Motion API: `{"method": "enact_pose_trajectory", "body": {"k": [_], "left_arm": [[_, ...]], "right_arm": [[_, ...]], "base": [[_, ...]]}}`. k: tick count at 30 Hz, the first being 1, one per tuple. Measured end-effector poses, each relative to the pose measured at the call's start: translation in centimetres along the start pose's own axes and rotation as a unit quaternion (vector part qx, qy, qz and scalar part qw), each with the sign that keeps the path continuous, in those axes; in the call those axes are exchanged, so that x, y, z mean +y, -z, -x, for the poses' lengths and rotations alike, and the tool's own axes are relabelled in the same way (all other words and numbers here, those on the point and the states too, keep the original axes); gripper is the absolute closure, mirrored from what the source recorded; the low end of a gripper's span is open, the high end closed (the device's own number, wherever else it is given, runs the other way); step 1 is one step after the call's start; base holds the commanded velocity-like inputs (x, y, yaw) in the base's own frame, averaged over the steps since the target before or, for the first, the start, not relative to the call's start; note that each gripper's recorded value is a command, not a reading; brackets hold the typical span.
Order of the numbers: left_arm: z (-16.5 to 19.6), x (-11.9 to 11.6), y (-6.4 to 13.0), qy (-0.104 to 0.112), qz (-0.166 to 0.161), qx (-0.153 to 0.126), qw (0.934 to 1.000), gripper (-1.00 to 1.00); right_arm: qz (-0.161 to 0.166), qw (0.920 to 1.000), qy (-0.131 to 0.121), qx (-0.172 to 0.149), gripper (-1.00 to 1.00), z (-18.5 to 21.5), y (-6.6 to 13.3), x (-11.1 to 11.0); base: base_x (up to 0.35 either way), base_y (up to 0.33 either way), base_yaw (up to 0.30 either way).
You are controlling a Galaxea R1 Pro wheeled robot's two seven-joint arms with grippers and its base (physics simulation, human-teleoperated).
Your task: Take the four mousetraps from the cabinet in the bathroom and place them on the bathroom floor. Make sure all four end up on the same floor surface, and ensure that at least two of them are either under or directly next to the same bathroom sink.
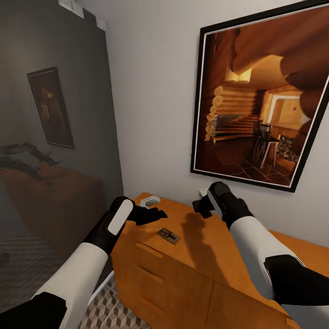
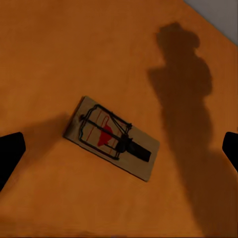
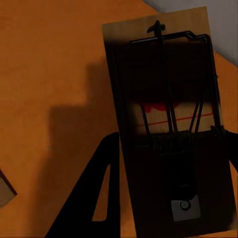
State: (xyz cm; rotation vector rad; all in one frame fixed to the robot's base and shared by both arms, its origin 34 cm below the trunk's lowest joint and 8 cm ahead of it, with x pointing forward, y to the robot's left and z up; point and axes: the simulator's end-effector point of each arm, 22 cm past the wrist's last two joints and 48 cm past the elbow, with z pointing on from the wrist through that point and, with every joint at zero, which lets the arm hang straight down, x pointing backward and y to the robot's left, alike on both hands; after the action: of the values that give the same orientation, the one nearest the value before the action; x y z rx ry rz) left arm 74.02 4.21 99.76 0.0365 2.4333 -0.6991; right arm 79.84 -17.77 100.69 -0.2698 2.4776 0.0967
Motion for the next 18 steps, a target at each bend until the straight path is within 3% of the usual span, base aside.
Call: {"method": "enact_pose_trajectory", "body": {"k": [18], "left_arm": [[-0.03,0.07,-0.05,0.001,0.000,0.001,1.0000,-1.00]], "right_arm": [[0.000,1.0000,0.001,0.000,1.00,0.01,-0.03,0.12]], "base": [[0.000,0.018,-0.233]]}}
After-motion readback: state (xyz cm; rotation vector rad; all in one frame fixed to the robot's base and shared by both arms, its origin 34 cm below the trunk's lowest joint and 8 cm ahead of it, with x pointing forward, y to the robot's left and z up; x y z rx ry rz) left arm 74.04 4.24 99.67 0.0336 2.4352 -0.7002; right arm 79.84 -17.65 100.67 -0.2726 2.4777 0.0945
